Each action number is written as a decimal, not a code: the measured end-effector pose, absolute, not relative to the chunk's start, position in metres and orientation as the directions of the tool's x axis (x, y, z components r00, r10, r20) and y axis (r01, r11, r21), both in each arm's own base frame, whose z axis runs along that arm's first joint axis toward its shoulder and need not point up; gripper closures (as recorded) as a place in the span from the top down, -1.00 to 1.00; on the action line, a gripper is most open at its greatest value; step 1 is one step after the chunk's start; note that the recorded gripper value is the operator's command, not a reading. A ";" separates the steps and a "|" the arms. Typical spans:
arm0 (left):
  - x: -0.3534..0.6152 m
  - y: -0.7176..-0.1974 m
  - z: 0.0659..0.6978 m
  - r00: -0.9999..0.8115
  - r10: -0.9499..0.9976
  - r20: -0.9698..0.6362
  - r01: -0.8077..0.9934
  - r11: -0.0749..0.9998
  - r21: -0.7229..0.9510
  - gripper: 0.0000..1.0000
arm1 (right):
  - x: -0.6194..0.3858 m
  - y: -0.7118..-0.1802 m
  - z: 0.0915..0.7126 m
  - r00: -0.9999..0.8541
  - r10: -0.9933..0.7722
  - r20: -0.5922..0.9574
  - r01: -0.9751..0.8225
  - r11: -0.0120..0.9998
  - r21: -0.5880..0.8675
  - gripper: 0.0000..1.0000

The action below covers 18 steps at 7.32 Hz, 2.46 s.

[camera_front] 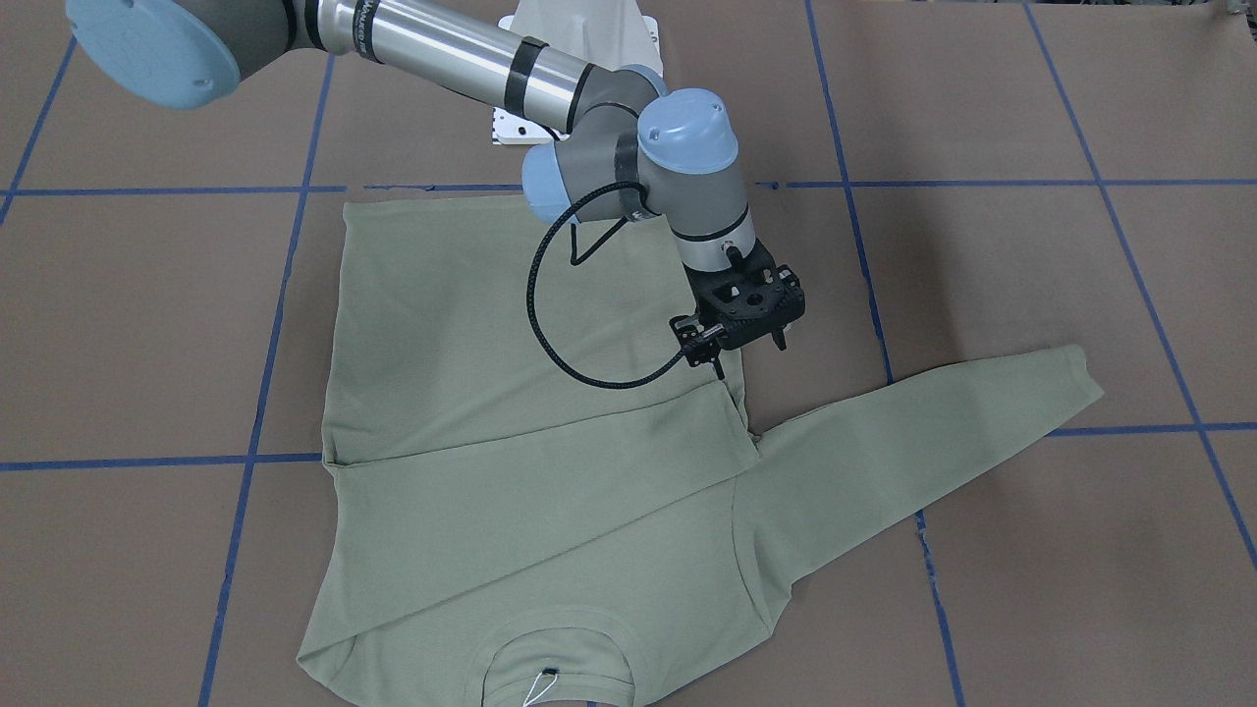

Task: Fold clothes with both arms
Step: 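Carry the sleeve with the right gripper across the shirt toward the other sleeve, then release the sleeve and raise the right gripper away from the shirt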

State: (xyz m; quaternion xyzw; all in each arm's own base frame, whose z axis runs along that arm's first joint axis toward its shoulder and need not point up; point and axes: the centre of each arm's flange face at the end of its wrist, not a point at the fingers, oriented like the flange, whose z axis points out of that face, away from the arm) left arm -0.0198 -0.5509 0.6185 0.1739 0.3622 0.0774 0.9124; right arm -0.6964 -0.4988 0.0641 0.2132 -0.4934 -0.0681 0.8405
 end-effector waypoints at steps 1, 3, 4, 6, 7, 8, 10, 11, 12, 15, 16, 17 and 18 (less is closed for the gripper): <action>-0.008 -0.553 0.612 0.721 0.232 -0.653 0.025 0.933 0.359 1.00 | -0.685 -0.508 0.065 0.512 -0.302 0.804 -0.088 0.912 0.400 1.00; 0.060 -0.539 0.607 0.693 0.134 -0.709 0.149 0.935 0.323 1.00 | -0.625 -0.528 0.085 0.564 -0.229 0.793 -0.026 0.955 0.294 1.00; 0.095 -0.522 0.609 0.664 0.076 -0.744 0.213 0.934 0.286 1.00 | -0.588 -0.535 0.106 0.598 -0.187 0.780 -0.014 0.970 0.243 1.00; 0.150 -0.501 0.605 0.606 -0.068 -0.793 0.326 0.930 0.169 1.00 | -0.515 -0.554 0.157 0.680 -0.118 0.724 -0.019 0.984 0.178 1.00; 0.174 -0.495 0.606 0.595 -0.138 -0.792 0.374 0.919 0.121 1.00 | -0.477 -0.566 0.183 0.707 -0.118 0.697 -0.001 0.986 0.169 1.00; 0.193 -0.491 0.608 0.594 -0.187 -0.782 0.412 0.906 0.096 1.00 | -0.431 -0.578 0.216 0.713 -0.138 0.688 0.034 0.986 0.162 1.00; 0.206 -0.487 0.621 0.608 -0.231 -0.760 0.438 0.895 0.078 1.00 | -0.358 -0.582 0.269 0.700 -0.187 0.690 0.092 0.981 0.173 1.00; 0.209 -0.485 0.629 0.616 -0.242 -0.749 0.439 0.895 0.073 1.00 | -0.341 -0.580 0.282 0.696 -0.203 0.688 0.105 0.978 0.182 1.00; 0.212 -0.484 0.635 0.624 -0.245 -0.742 0.435 0.898 0.069 0.99 | -0.334 -0.578 0.287 0.695 -0.210 0.688 0.110 0.976 0.186 1.00; 0.218 -0.481 0.641 0.632 -0.244 -0.736 0.424 0.903 0.064 0.56 | -0.329 -0.576 0.294 0.693 -0.213 0.688 0.113 0.976 0.188 1.00; 0.218 -0.480 0.642 0.633 -0.245 -0.735 0.422 0.904 0.063 0.38 | -0.329 -0.576 0.294 0.693 -0.213 0.688 0.113 0.976 0.187 1.00; 0.218 -0.479 0.643 0.633 -0.246 -0.734 0.422 0.905 0.061 0.21 | -0.329 -0.575 0.295 0.693 -0.213 0.688 0.113 0.976 0.188 1.00; 0.218 -0.478 0.644 0.634 -0.248 -0.733 0.422 0.905 0.059 0.05 | -0.328 -0.575 0.295 0.693 -0.213 0.689 0.113 0.976 0.188 1.00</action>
